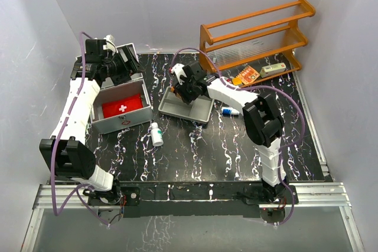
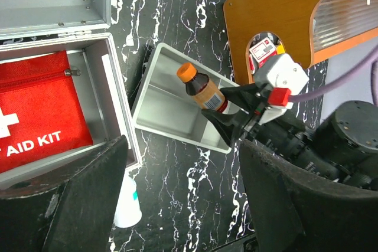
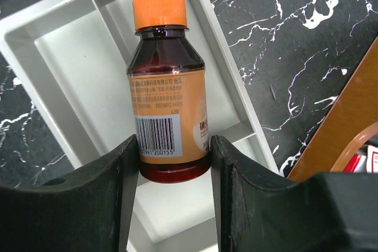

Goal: Organize the medicine kit

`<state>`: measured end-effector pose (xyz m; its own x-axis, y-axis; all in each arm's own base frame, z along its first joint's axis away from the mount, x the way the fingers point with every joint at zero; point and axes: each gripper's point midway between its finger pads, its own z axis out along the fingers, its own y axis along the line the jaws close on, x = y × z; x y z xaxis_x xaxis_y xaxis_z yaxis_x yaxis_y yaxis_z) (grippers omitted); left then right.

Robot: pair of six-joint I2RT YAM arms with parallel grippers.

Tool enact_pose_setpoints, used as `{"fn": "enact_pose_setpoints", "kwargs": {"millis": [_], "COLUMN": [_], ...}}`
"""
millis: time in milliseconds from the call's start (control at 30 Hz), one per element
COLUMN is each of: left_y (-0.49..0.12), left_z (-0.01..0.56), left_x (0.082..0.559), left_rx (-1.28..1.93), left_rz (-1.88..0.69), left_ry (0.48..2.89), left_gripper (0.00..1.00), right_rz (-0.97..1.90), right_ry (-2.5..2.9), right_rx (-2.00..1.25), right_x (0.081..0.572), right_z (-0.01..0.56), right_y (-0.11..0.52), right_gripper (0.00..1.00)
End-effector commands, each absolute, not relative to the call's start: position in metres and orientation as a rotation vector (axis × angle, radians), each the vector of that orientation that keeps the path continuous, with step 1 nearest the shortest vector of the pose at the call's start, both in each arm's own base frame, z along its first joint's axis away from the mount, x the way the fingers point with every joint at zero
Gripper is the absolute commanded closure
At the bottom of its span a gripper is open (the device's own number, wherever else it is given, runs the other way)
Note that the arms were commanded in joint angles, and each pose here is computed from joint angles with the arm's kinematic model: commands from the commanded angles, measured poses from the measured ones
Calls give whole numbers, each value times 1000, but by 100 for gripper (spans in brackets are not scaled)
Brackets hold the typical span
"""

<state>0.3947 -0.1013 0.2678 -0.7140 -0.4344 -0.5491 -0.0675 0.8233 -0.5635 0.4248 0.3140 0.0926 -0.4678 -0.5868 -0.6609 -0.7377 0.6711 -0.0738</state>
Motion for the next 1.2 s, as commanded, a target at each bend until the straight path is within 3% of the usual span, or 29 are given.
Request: {"fn": "enact_pose_setpoints", "kwargs": {"millis": [0, 267, 533, 800, 967, 1167], "left_y": [-109, -107, -105, -96, -89, -81], "left_z": [291, 289, 290, 291, 276, 283], "left_x": [396, 400, 399, 384, 359, 334], "left_rx": [-327, -327, -323, -347, -393, -392], "left_rz": [-721, -706, -687, -631, -592, -556], "left_ry": [2247, 2253, 2257, 2256, 2287, 2252], "left_gripper": [26, 25, 24, 24, 23, 23], "right_rz": [247, 226, 159, 197, 457, 749], "right_ry": [2112, 2151, 2155, 2154, 2192, 2291], "right_rx": [-1028, -1026, -889, -631, -445, -370], "right_x": [454, 457, 469, 472, 443, 369], "right_z": [120, 103, 118, 155, 180, 166], "right_y": [316, 312, 302, 298, 316, 358], "right_gripper": [69, 57, 39, 34, 33, 32]}}
